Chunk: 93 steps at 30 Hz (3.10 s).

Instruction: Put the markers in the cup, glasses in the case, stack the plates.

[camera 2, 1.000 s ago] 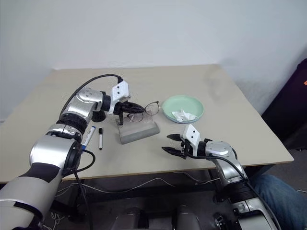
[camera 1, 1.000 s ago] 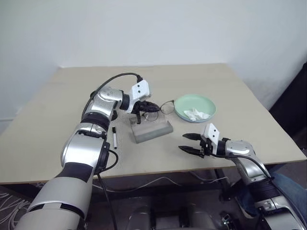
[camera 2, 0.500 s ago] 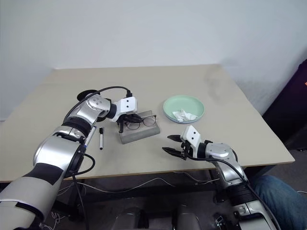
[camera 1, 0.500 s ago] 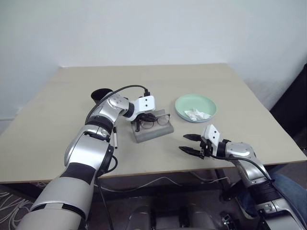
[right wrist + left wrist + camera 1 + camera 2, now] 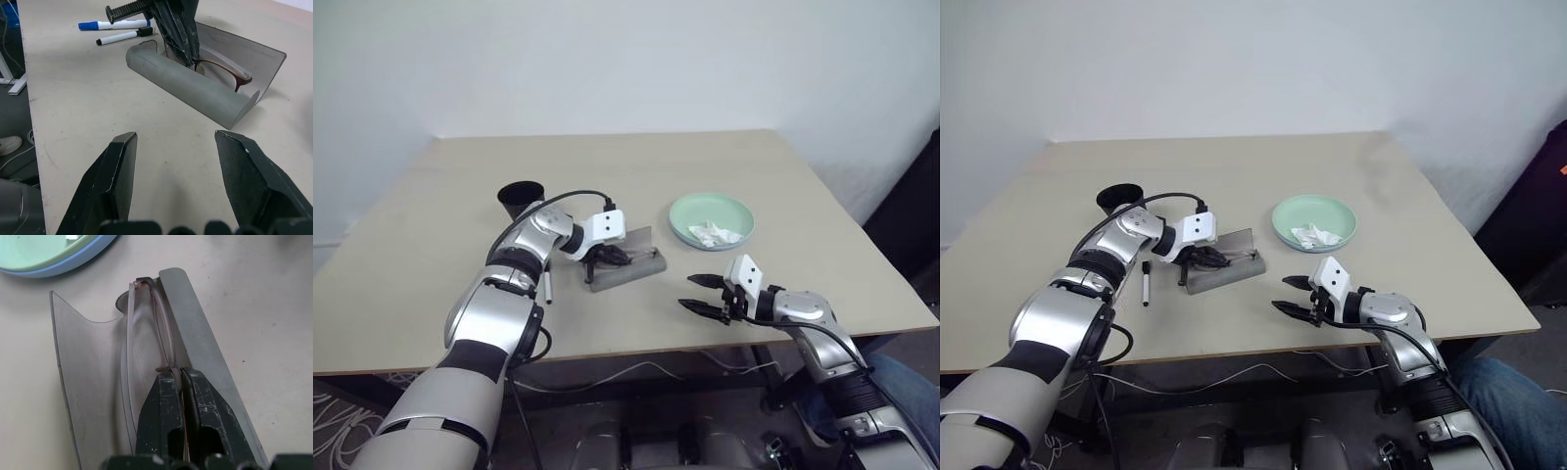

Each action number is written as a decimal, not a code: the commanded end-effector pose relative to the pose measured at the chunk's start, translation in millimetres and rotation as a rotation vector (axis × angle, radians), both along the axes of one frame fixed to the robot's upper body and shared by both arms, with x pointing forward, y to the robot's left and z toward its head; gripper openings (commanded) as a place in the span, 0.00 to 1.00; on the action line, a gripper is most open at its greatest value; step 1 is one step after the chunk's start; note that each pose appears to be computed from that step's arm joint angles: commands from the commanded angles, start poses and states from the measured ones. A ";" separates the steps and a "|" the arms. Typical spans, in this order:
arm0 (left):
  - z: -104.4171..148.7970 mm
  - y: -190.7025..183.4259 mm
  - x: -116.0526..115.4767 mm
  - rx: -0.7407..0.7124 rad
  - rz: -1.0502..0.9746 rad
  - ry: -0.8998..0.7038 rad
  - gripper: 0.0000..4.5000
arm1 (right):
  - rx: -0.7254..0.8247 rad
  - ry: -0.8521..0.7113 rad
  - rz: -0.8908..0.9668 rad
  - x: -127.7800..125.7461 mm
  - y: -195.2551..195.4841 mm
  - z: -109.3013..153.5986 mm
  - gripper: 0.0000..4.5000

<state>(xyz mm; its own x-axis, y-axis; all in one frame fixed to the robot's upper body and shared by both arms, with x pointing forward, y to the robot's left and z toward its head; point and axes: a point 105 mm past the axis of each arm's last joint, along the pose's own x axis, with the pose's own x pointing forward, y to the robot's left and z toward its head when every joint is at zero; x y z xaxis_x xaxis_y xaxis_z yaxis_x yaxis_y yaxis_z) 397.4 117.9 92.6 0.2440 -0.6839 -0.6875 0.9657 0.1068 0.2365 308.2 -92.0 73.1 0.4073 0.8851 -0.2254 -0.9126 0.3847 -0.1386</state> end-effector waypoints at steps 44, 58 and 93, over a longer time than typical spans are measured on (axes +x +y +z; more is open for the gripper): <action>62.2 -7.7 41.0 -0.278 0.255 -0.254 0.10 | -0.003 -0.063 0.035 2.7 5.0 15.0 0.61; 24.6 24.7 46.3 0.002 0.348 -0.345 0.01 | 0.041 -0.207 -0.003 12.3 -11.0 68.9 0.61; 10.5 39.7 16.7 -0.426 0.456 -0.206 0.01 | 0.056 -0.194 0.018 14.2 -3.2 69.5 0.61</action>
<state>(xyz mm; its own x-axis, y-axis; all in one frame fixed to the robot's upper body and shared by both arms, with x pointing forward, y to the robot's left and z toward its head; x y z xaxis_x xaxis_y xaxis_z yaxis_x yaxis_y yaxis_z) 399.7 154.0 74.2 0.5531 -0.7219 -0.4159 0.8291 0.5256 0.1904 319.9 -97.8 127.7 0.4309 0.8928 -0.1316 -0.8842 0.3886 -0.2591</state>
